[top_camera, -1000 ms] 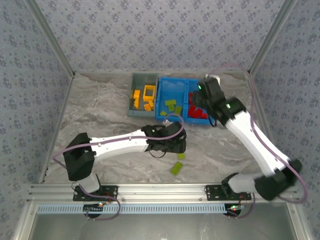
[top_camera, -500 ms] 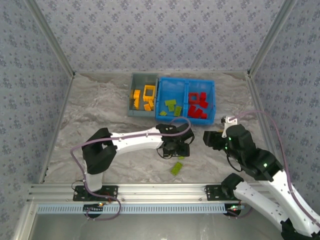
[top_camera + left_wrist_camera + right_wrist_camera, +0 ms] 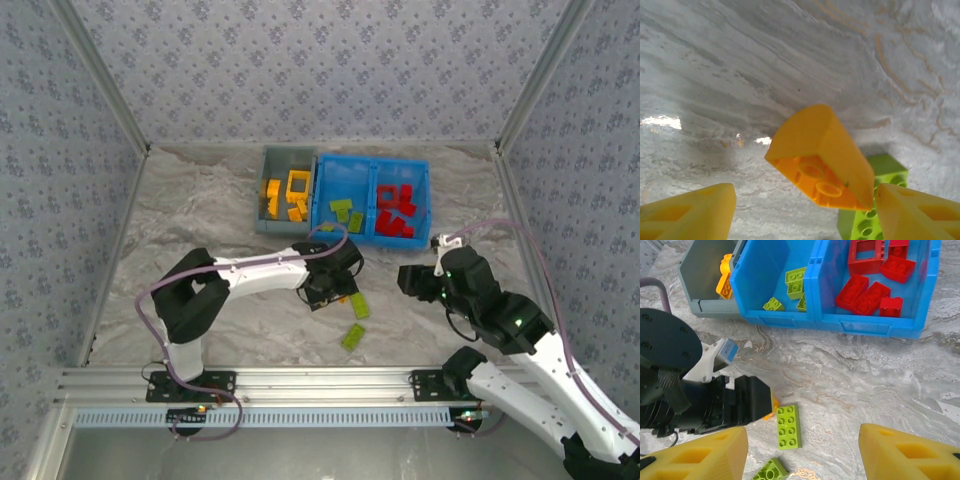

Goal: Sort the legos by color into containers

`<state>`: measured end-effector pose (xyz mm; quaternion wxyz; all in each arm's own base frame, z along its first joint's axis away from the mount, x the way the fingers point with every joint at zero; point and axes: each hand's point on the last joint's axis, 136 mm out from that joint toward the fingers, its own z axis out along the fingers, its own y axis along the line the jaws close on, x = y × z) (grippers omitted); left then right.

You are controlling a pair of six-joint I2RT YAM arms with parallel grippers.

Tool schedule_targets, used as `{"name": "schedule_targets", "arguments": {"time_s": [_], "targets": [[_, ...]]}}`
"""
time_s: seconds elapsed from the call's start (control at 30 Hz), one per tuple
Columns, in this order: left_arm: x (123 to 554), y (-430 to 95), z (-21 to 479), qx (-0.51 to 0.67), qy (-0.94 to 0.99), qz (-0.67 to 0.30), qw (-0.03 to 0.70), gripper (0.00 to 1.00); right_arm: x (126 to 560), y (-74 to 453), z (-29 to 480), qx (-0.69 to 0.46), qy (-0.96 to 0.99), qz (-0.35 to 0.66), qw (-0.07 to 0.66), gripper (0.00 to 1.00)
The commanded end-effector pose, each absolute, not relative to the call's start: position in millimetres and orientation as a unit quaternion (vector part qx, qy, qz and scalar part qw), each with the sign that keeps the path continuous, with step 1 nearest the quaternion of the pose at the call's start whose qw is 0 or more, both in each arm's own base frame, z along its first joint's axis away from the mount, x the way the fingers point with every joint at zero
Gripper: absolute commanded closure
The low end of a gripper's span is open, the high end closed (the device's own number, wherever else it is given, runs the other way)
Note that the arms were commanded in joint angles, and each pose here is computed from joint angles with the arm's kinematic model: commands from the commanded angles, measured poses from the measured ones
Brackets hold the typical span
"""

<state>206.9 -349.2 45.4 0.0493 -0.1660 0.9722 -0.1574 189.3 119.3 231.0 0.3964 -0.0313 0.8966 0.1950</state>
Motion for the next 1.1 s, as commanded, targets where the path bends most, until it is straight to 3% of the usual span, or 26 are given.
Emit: {"name": "schedule_targets", "arguments": {"time_s": [0.0,0.17,0.47,0.73,1.07], "targets": [[217,-363,60,-0.226,0.951,-0.209,0.045,0.28,186,132,232,-0.047,0.890,0.224,0.393,0.37],[217,-372,44,-0.282,0.932,-0.229,0.009,0.34,179,151,240,-0.089,0.876,0.269,0.390,0.34],[209,-367,27,-0.304,0.933,-0.193,-0.015,0.48,181,147,238,-0.082,0.880,0.258,0.390,0.33],[209,-357,15,-0.320,0.934,-0.162,-0.011,0.52,181,146,237,-0.080,0.881,0.256,0.389,0.34],[223,-342,33,-0.308,0.938,-0.158,0.032,0.84,182,147,233,-0.080,0.884,0.253,0.384,0.33]]}}
